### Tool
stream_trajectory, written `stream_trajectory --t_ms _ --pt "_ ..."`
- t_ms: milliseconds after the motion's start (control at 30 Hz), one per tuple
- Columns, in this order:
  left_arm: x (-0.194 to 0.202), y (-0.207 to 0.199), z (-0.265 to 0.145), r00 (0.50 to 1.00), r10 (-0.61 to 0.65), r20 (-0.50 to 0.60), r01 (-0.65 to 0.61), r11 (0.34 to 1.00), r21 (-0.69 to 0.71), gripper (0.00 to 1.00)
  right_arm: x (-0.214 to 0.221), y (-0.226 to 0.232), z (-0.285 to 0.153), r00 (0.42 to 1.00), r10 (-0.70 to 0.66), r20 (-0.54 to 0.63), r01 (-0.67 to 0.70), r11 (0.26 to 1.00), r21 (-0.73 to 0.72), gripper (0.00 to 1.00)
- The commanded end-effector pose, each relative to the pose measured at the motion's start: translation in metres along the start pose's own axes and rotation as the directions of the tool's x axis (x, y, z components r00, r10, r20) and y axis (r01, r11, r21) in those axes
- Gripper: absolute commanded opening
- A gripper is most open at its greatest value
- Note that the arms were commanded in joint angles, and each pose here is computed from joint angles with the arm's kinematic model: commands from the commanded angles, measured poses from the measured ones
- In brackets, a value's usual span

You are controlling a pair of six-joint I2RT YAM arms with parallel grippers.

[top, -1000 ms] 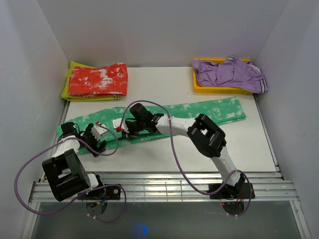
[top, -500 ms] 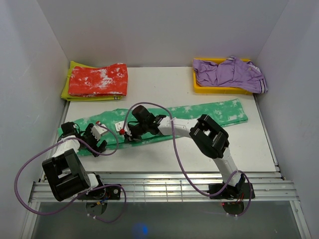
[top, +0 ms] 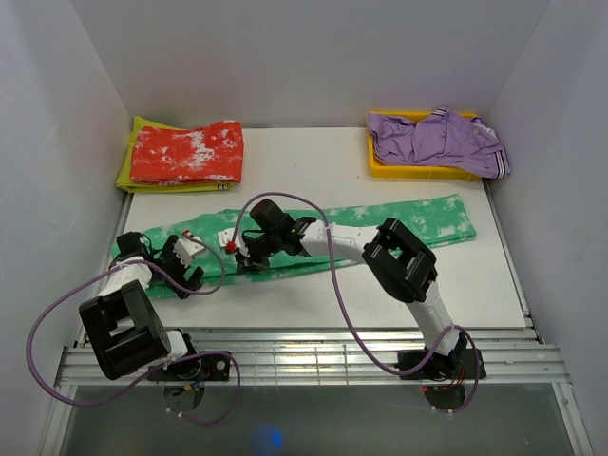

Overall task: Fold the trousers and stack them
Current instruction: Fold the trousers

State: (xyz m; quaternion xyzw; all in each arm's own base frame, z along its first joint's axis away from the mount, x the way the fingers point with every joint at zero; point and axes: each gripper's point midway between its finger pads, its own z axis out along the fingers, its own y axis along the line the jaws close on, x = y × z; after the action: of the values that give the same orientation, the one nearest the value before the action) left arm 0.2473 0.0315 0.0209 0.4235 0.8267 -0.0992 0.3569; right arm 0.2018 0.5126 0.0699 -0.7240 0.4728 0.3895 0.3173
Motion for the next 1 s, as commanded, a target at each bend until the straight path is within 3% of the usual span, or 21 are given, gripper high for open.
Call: stream_trajectory --t_ms 0,267,367,500,567,700,767,967 --pt "0.001 0.012 -0.007 0.997 0.074 -0.031 -0.075 0.996 -0.039 0.98 -0.045 -0.008 -0.016 0.997 0.045 0.064 -0.045 0.999 -0.008 0.08" --pt "-0.076 0.023 -0.053 0.989 0.009 0.146 -0.006 1.000 -0.023 0.98 -0.028 -0.018 -0.012 0.996 0.078 0.032 -0.078 0.997 0.007 0.08" --pt "-0.085 0.030 -0.070 0.989 -0.012 0.149 0.022 0.998 -0.063 0.98 -0.022 -0.025 -0.017 0.995 0.094 0.030 -0.095 0.995 0.020 0.08" --pt "-0.064 0.030 -0.082 0.996 -0.031 0.082 0.034 0.999 -0.036 0.98 -0.015 -0.031 -0.022 0.993 0.111 0.029 -0.111 0.993 0.027 0.08" --pt "-0.045 0.032 -0.085 0.993 -0.109 0.052 0.109 0.994 0.005 0.98 -0.012 -0.034 -0.023 0.993 0.119 0.026 -0.120 0.992 0.030 0.08" --pt "-0.010 0.052 -0.091 0.988 -0.151 -0.031 0.152 0.988 0.010 0.96 -0.009 -0.036 -0.023 0.992 0.127 0.020 -0.127 0.991 0.030 0.08" --pt "0.011 0.063 -0.098 0.990 -0.108 -0.095 0.108 0.994 -0.005 0.90 -0.006 -0.034 -0.022 0.991 0.133 0.016 -0.133 0.991 0.022 0.08" --pt "0.056 0.087 -0.112 0.973 -0.021 -0.231 0.020 1.000 -0.006 0.85 -0.003 -0.033 -0.020 0.990 0.140 0.008 -0.140 0.990 0.008 0.08"
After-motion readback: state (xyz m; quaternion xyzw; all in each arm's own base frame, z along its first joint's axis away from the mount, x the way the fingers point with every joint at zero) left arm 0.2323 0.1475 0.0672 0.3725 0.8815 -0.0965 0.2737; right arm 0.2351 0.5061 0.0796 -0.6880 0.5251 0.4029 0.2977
